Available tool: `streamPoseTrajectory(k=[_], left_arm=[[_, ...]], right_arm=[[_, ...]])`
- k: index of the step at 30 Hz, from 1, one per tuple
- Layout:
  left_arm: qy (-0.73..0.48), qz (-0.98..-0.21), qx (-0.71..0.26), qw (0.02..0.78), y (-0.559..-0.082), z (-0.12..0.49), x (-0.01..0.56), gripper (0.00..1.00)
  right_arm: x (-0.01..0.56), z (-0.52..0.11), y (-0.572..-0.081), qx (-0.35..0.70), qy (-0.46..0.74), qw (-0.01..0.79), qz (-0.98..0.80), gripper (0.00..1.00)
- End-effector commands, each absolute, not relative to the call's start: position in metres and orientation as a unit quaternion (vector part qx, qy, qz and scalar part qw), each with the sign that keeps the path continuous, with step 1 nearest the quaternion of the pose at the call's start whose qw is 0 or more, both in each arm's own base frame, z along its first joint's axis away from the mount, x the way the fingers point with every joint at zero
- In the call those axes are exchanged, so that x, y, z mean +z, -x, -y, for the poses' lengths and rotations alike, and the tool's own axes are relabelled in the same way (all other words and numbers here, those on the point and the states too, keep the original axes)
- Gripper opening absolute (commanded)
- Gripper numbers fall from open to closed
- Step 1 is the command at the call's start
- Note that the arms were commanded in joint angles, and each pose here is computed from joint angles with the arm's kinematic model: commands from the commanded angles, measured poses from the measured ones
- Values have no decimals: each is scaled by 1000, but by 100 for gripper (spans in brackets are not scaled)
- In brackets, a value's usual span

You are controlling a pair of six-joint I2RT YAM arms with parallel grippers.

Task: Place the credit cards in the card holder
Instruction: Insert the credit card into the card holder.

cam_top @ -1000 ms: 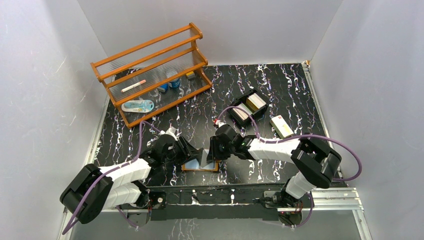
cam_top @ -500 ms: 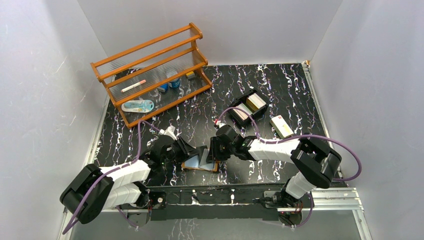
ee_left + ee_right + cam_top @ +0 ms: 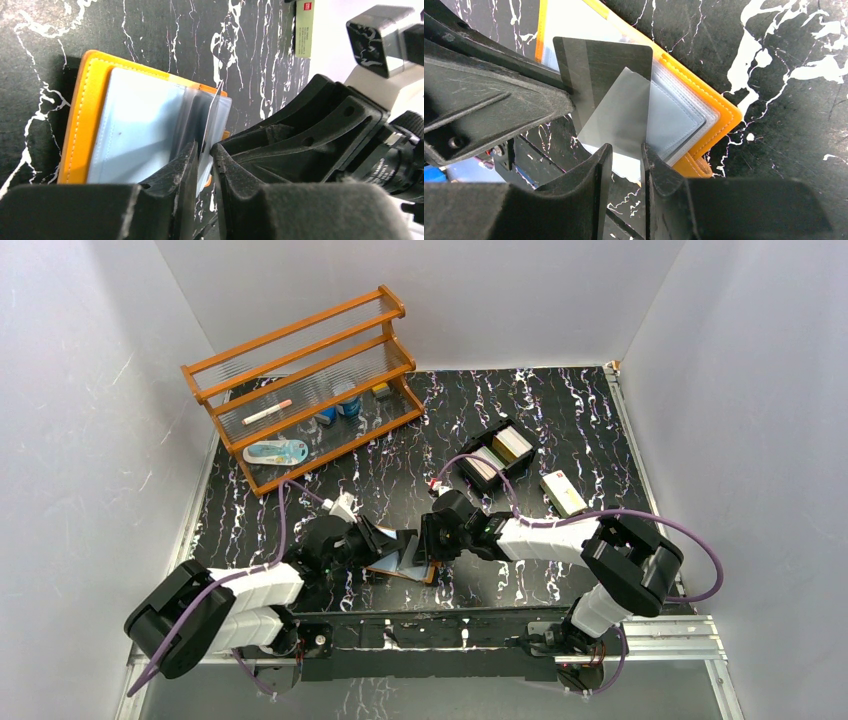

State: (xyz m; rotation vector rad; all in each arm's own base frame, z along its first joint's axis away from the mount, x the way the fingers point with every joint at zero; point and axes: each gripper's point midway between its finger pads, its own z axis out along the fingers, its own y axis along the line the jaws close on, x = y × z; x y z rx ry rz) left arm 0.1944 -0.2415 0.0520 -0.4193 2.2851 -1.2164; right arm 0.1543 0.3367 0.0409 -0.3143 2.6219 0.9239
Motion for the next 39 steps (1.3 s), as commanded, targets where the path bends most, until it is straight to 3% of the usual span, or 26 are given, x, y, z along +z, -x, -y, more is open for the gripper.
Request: streamPoseTrajectory(k=[1,4,12,30,39], left_arm=[[118,-828,-475,272,-193,254,66,11],[122,-835,-466,267,-191,251,61,0],[105,-875,-401,249,-179,233,49,0],[31,-905,-381,185,-159,240,33,0],[-11,-919,-351,177,-159,235,30,0]], right_arm=[[36,-332,-151,319,110,170,-926,35],[36,-329,-153,312,109,174,-928,35],[44,-313,-160,299,108,198,-927,36],[45,-298,-172,286,91,217,-929,35],[33,-294,-176,270,90,214,-934,29]])
